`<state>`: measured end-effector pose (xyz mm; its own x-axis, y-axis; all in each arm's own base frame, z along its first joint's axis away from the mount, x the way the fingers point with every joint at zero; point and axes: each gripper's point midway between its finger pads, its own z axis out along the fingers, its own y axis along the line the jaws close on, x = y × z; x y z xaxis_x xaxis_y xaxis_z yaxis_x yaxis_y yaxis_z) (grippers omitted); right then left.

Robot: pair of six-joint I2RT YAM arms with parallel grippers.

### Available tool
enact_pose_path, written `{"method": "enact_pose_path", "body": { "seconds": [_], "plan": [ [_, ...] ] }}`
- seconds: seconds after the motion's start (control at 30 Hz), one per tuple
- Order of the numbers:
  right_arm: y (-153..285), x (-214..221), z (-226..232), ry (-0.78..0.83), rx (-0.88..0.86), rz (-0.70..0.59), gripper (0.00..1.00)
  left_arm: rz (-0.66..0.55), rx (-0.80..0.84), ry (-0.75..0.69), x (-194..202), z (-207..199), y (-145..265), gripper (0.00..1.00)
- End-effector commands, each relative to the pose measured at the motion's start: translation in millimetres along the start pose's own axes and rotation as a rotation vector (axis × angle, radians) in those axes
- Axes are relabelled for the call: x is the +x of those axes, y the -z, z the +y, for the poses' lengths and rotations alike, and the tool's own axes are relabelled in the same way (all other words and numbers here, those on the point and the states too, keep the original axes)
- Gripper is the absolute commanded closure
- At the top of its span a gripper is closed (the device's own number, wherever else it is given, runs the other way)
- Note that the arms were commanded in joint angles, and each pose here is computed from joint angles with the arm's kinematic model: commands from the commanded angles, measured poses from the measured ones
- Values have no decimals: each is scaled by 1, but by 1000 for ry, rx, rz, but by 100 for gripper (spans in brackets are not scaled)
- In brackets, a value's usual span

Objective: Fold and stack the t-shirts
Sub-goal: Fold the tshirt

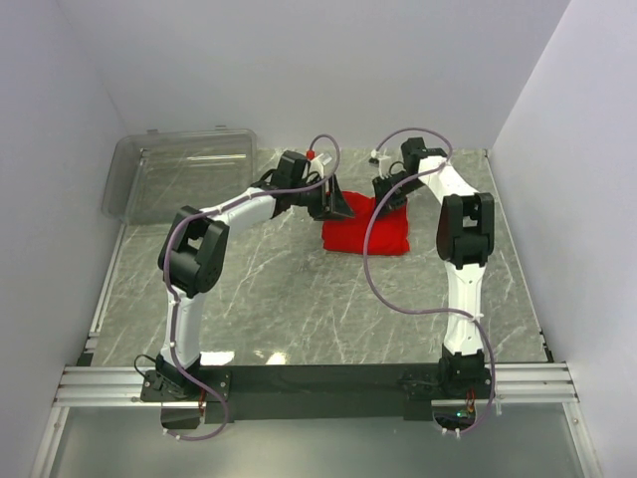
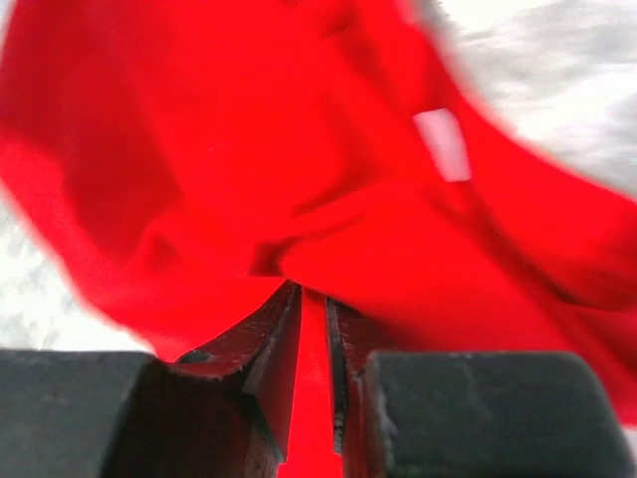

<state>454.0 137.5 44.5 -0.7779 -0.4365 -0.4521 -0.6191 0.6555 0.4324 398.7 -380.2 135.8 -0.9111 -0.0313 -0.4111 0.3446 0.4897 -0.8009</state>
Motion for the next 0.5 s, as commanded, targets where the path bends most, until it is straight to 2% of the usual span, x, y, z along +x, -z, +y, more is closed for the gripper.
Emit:
{"method": "enact_pose_path", "body": {
  "seconds": [0.0,0.2,0.33,0.47],
  "plan": [
    [22,-43,-34,-54,203,-148,77,-20,31,-56,-6,-4,2,43],
    [37,-65,-53,-144,297,-256,90,-6,32,-51,-4,4,-11,42],
    [39,-67,-72,-201,376,-270,90,0,56,-55,-11,2,-24,43],
    [37,-59,-77,-224,354,-253,90,13,51,-44,-15,10,-43,43]
  ]
}}
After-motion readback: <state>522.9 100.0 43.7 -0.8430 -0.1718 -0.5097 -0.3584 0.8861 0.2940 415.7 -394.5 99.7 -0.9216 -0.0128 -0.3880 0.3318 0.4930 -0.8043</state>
